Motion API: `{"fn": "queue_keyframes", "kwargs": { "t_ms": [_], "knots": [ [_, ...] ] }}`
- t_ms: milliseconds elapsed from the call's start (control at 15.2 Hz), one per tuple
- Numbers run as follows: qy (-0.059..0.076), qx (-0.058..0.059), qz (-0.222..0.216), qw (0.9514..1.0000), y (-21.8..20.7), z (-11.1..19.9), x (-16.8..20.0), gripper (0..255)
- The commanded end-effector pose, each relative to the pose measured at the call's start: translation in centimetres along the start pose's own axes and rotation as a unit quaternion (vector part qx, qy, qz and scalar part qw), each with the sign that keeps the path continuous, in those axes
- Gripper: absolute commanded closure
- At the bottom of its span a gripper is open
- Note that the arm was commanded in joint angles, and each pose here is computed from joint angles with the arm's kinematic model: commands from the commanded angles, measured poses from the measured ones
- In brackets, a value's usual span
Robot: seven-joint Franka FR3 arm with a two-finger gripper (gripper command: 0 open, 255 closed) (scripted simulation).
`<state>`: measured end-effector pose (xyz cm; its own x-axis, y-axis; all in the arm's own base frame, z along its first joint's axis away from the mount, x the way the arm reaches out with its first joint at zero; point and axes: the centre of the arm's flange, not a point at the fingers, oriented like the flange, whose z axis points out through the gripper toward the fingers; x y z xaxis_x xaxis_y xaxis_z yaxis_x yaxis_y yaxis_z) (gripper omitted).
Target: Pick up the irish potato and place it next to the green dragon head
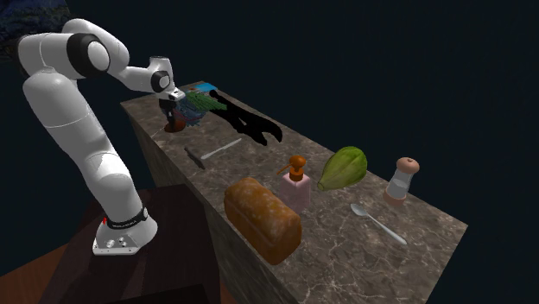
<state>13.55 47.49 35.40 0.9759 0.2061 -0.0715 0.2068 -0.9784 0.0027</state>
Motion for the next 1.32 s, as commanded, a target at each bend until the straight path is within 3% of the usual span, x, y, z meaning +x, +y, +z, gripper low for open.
{"fn": "queue_keyframes", "kwargs": {
  "t_ms": [0,594,660,990,1254],
  "knots": [
    [0.0,0.0,0.0,1.0,0.1,1.1,0.2,255],
    [0.0,0.0,0.0,1.0,0.1,1.8,0.2,255],
    [0.0,0.0,0.0,1.0,0.1,1.8,0.2,0],
    [0.0,0.0,0.0,1.0,0.1,1.8,0.2,0],
    [0.0,0.0,0.0,1.0,0.1,-3.2,0.2,0]
  ]
}}
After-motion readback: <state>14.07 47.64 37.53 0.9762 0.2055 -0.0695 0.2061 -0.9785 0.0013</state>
